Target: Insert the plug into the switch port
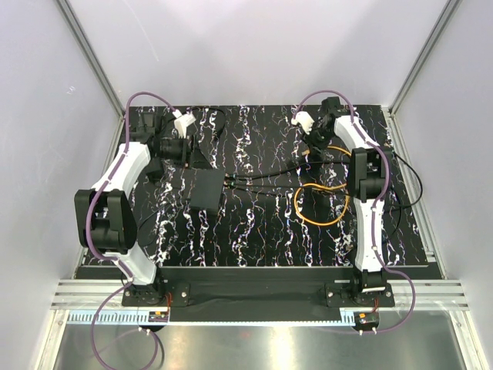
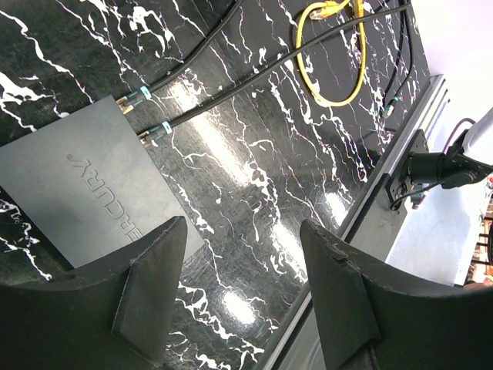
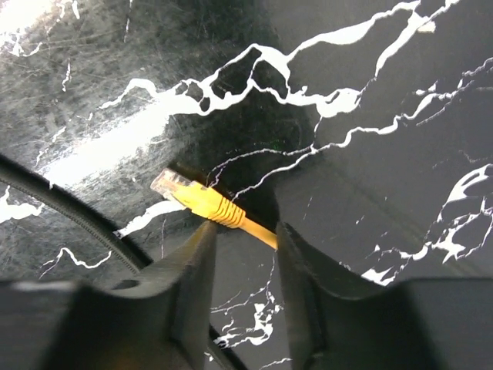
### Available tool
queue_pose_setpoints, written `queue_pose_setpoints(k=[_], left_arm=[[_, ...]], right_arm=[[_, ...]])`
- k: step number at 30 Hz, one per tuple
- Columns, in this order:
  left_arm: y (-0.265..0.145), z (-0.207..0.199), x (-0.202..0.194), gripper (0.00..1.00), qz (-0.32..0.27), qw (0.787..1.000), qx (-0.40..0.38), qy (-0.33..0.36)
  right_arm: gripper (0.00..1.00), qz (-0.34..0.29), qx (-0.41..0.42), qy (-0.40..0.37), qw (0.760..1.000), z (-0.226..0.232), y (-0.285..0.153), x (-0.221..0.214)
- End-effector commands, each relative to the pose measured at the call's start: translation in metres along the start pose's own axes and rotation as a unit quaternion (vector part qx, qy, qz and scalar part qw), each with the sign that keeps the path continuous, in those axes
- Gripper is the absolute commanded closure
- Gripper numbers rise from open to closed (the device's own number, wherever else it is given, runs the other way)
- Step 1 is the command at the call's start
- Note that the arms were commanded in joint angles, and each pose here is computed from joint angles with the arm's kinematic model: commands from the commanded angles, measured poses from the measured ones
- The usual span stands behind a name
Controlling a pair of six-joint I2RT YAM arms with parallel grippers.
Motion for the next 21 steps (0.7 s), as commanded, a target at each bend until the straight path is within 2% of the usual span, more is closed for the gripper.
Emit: queue_pose_setpoints(k=[1,5,6,7,12,17,21], left_arm=[[-0.003,-0.001,0.017,0.35,-0.019,1.0,-0.007,0.023],[-0.003,0.0,0.017,0.35,-0.018,1.0,-0.005,0.02],[-0.003,0.001,0.018,0.35,-0.018,1.0,-0.004,0.02],[-0.004,0.001,0.019,0.35,-0.019,1.0,-0.003,0.021],[-0.007,-0.001,0.022,0.35,-0.023,0.999,0.002,0.023],[-0.015,-0.008,0.029,0.35,-0.031,0.999,0.008,0.032],[-0.021,-0.016,0.032,0.35,-0.036,0.999,0.012,0.039]], right_arm=[[0.61,0.011,0.032,-0.022,0.999,0.01,0.013,-0.003],[0.82,0.033,0.065,-0.033,0.997,0.022,0.022,-0.015],[0.97,0.04,0.071,-0.036,0.996,0.026,0.024,-0.017],[1.0,0.04,0.066,-0.041,0.996,0.025,0.023,-0.015],[1.0,0.013,-0.018,-0.055,0.998,0.002,0.007,0.002],[1.0,-0.019,-0.122,-0.071,0.99,-0.031,-0.048,0.031],[1.0,-0.054,-0.202,-0.087,0.974,-0.05,-0.101,0.056]])
Point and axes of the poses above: each gripper's point midway between its finger pads, its own y axis out along the fingers, its own z axis along the line the jaws close on, x = y × z, the point moved 5 cm from there along -y, back along the fingers, and after that the axes turned 11 degrees about y, right-handed, at the moved point
